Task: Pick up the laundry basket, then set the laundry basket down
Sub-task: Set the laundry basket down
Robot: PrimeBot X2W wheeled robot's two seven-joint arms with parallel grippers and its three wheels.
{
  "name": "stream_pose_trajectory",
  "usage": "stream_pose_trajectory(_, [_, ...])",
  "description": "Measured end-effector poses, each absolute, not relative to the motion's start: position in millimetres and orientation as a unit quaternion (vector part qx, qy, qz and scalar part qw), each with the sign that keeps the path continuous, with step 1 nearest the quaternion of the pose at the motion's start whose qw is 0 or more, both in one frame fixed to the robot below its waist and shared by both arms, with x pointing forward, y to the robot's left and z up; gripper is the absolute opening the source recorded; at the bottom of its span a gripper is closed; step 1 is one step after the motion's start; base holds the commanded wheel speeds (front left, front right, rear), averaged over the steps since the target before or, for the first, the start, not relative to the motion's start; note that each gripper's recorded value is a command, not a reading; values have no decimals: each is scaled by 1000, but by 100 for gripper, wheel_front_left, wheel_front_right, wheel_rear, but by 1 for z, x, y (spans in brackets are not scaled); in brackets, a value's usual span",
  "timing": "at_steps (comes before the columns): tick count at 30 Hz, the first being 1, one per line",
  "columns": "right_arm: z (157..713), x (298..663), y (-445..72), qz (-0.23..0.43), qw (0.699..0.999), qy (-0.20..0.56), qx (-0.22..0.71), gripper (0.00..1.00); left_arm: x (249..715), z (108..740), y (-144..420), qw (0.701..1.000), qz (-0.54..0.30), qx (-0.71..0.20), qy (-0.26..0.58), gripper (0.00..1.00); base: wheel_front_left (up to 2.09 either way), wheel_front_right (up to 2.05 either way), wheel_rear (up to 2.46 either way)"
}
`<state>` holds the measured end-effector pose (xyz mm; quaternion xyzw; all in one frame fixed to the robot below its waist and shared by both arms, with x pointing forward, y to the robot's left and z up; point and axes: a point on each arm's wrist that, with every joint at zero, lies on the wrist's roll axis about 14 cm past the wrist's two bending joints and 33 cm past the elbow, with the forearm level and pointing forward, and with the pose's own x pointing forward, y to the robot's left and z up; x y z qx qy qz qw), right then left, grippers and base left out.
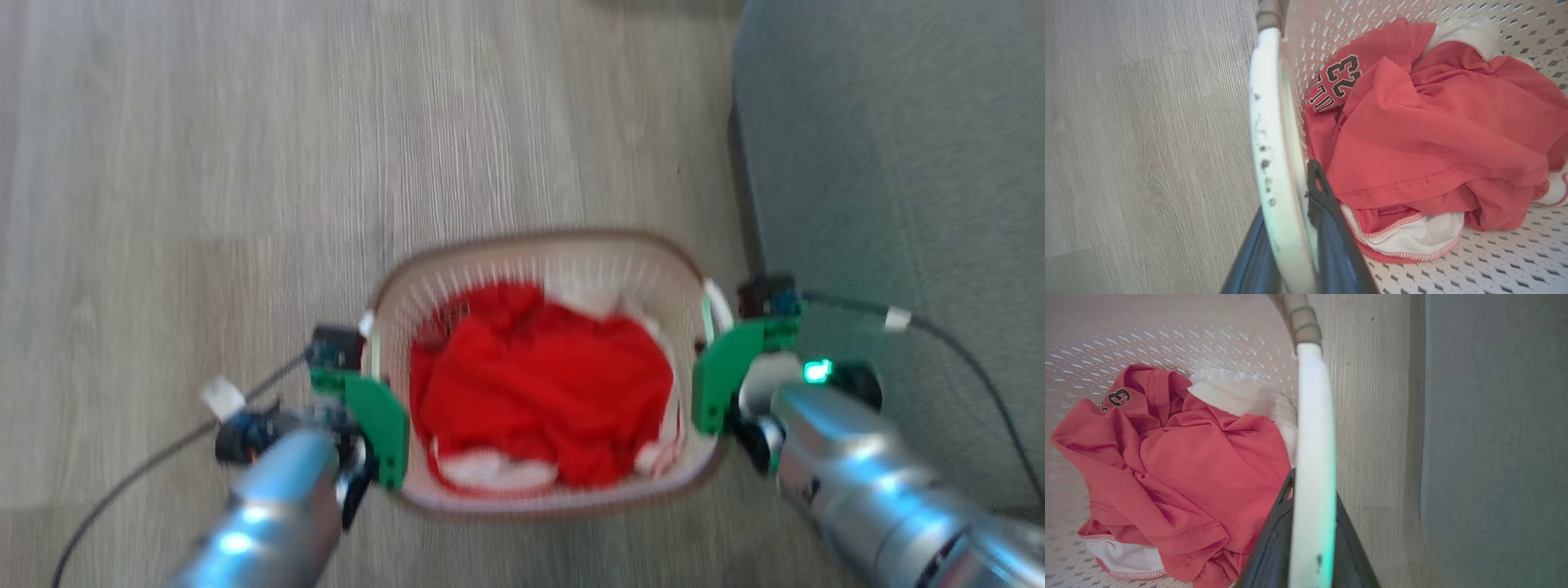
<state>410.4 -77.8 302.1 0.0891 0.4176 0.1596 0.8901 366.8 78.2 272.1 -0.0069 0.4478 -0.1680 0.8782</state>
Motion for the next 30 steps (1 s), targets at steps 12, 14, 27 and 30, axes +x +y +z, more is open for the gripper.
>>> stream_pose_trajectory(12, [257,488,-72,168,892,412,80,0,441,233,81,884,-167,3,438,0,0,0,0])
stream_pose_trajectory(14, [243,493,-74,167,889,419,79,0,447,222,80,881,-167,1,442,0,0,0,0])
stream_pose_trajectory(27, [173,503,-65,169,872,451,86,0,454,162,86,865,-166,4,474,0,0,0,0])
stream_pose_trajectory(30, [166,501,-65,169,870,455,86,0,451,156,87,862,-167,6,478,0,0,0,0])
